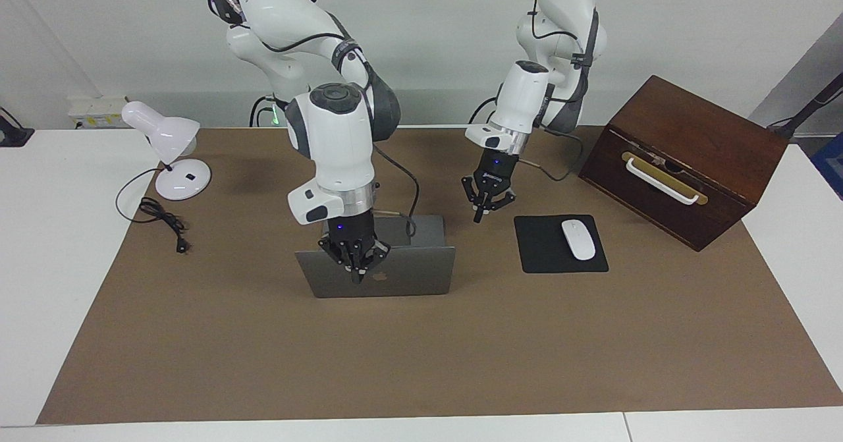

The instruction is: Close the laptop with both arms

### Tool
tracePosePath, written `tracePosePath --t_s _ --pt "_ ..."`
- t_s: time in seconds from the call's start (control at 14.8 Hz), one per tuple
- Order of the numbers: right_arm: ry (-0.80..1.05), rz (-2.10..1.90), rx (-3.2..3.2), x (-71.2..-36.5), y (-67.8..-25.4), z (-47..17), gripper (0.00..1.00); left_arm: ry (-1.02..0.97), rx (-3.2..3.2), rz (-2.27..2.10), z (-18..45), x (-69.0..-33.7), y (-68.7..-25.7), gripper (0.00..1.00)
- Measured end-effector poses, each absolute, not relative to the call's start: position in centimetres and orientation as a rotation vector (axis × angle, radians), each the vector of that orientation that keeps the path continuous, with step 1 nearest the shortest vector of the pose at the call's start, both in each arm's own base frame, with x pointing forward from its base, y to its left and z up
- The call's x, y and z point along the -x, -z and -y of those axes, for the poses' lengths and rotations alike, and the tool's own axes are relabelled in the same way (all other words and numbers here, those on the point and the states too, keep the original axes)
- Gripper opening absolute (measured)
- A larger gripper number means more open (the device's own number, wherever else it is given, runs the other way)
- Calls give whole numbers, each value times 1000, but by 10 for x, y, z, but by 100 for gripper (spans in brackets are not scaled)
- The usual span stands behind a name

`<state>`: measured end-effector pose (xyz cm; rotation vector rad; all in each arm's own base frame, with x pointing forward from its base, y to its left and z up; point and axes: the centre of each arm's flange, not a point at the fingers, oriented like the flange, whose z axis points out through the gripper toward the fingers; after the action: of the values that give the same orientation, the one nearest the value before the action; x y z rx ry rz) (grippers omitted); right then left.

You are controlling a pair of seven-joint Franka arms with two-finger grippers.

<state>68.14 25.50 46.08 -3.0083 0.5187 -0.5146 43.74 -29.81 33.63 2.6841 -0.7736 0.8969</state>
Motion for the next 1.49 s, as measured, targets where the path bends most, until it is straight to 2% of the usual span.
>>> tracePosePath --t_s 0.41,1.08,1.49 --pt "507 -516 3016 -679 -459 -252 1 -905 -2627 843 327 -420 -292 1" --pt "451 -515 3056 -677 -454 -245 1 -897 -2608 892 338 -410 -273 1" --pt "334 -544 3077 -667 -453 -246 1 -902 -2598 918 341 -407 -272 1"
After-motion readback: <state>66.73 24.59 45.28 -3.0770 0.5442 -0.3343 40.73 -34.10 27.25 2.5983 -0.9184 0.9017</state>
